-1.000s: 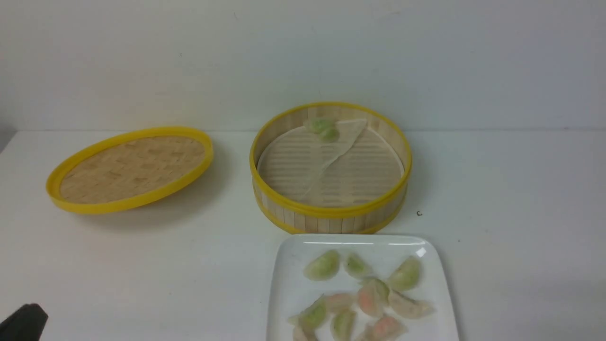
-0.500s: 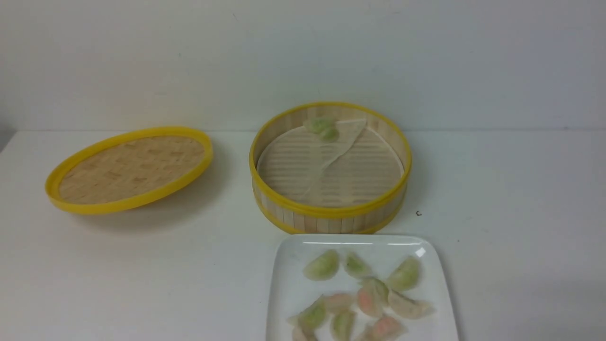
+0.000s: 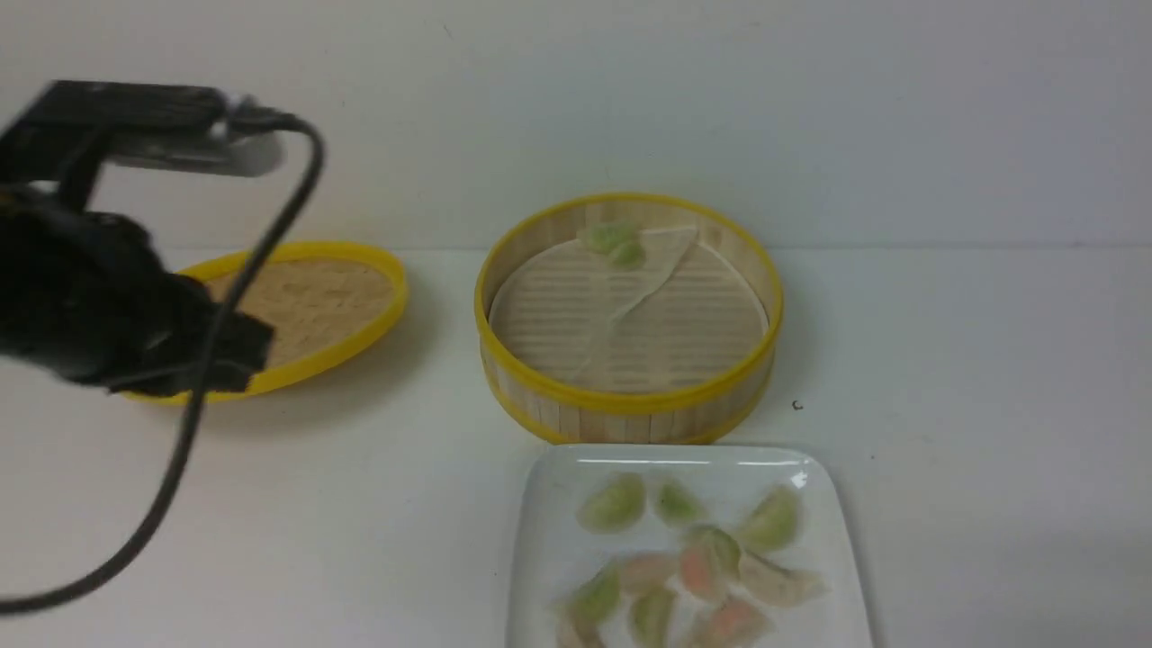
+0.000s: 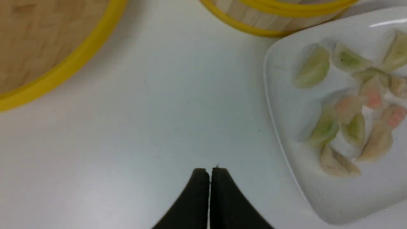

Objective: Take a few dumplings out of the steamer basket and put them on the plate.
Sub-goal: Use the left arm to grab a dumpling from the steamer

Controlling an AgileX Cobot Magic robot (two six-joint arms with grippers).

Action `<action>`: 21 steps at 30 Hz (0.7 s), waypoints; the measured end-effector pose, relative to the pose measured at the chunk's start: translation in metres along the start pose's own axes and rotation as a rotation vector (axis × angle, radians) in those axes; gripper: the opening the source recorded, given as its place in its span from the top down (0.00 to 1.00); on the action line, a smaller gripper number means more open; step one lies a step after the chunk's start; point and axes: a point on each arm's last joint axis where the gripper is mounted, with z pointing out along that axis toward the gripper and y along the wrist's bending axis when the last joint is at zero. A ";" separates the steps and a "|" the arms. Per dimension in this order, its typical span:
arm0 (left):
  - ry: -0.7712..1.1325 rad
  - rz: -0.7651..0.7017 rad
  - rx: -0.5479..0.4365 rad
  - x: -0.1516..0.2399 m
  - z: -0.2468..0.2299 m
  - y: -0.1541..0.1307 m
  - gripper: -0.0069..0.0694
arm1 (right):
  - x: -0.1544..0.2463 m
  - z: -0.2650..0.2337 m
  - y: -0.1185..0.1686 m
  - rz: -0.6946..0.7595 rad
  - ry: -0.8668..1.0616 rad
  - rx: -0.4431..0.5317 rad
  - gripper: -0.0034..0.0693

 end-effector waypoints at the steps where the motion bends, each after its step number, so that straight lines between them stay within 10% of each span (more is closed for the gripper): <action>1: 0.004 0.009 0.002 -0.002 0.002 0.000 0.92 | 0.000 0.000 0.000 0.000 0.000 0.000 0.97; 21: 0.012 0.462 0.065 -0.179 0.187 -0.047 0.92 | 0.000 0.000 0.000 0.000 0.000 0.000 0.97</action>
